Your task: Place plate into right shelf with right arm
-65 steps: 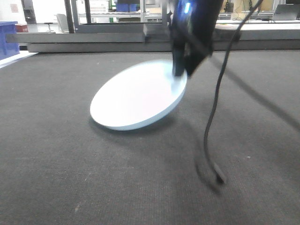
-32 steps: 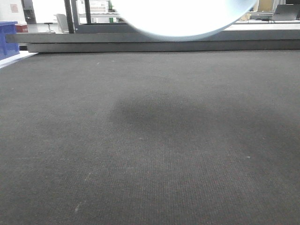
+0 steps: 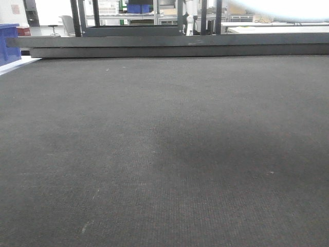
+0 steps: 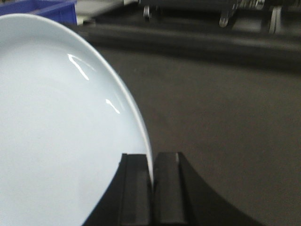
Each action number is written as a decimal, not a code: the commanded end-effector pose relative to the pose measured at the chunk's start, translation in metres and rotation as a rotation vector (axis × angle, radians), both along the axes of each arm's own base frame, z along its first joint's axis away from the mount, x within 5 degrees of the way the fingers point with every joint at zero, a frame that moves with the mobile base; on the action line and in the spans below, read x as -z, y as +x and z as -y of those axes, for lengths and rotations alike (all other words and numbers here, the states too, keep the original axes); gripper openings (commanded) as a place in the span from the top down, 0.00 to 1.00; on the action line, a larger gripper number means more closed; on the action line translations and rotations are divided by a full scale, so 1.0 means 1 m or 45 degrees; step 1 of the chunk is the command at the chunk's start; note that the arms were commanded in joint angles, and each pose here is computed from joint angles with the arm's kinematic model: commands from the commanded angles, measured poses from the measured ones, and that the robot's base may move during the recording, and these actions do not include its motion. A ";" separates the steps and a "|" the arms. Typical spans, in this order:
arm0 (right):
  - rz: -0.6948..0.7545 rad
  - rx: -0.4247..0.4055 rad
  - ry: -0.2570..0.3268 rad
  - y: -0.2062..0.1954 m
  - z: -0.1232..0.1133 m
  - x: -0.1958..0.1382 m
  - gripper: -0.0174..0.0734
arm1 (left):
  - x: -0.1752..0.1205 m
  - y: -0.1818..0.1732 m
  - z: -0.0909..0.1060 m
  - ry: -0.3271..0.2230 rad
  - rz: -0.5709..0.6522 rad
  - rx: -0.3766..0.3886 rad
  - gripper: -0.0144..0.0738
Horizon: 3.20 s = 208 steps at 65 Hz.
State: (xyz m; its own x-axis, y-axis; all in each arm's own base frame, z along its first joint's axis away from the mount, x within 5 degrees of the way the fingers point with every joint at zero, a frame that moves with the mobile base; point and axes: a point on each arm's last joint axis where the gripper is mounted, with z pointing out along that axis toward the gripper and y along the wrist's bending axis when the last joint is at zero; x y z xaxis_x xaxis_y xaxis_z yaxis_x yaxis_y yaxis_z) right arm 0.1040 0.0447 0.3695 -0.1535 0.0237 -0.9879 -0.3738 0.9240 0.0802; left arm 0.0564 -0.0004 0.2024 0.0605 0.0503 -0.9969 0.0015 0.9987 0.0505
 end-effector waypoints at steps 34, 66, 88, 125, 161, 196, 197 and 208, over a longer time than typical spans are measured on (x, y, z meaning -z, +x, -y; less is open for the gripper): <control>0.291 -0.021 0.077 -0.015 0.006 -0.028 0.75 | -0.005 -0.001 -0.001 -0.008 0.110 -0.012 0.89; 0.289 -0.021 0.076 -0.015 0.006 -0.028 0.75 | -0.005 -0.001 -0.001 -0.008 0.110 -0.012 0.89; 0.287 -0.020 0.076 -0.015 0.006 -0.028 0.75 | -0.005 -0.001 -0.001 -0.008 0.110 -0.012 0.89; 0.286 -0.020 0.075 -0.015 0.006 -0.028 0.75 | -0.005 -0.001 -0.001 -0.008 0.110 -0.012 0.89; 0.286 -0.020 0.075 -0.015 0.006 -0.028 0.75 | -0.005 -0.001 -0.001 -0.008 0.110 -0.012 0.89; 0.286 -0.020 0.075 -0.015 0.006 -0.028 0.75 | -0.005 -0.001 -0.001 -0.008 0.110 -0.012 0.89; 0.286 -0.020 0.075 -0.015 0.006 -0.028 0.75 | -0.005 -0.001 -0.001 -0.008 0.110 -0.012 0.89; 0.286 -0.020 0.075 -0.015 0.006 -0.028 0.75 | -0.005 -0.001 -0.001 -0.008 0.110 -0.012 0.89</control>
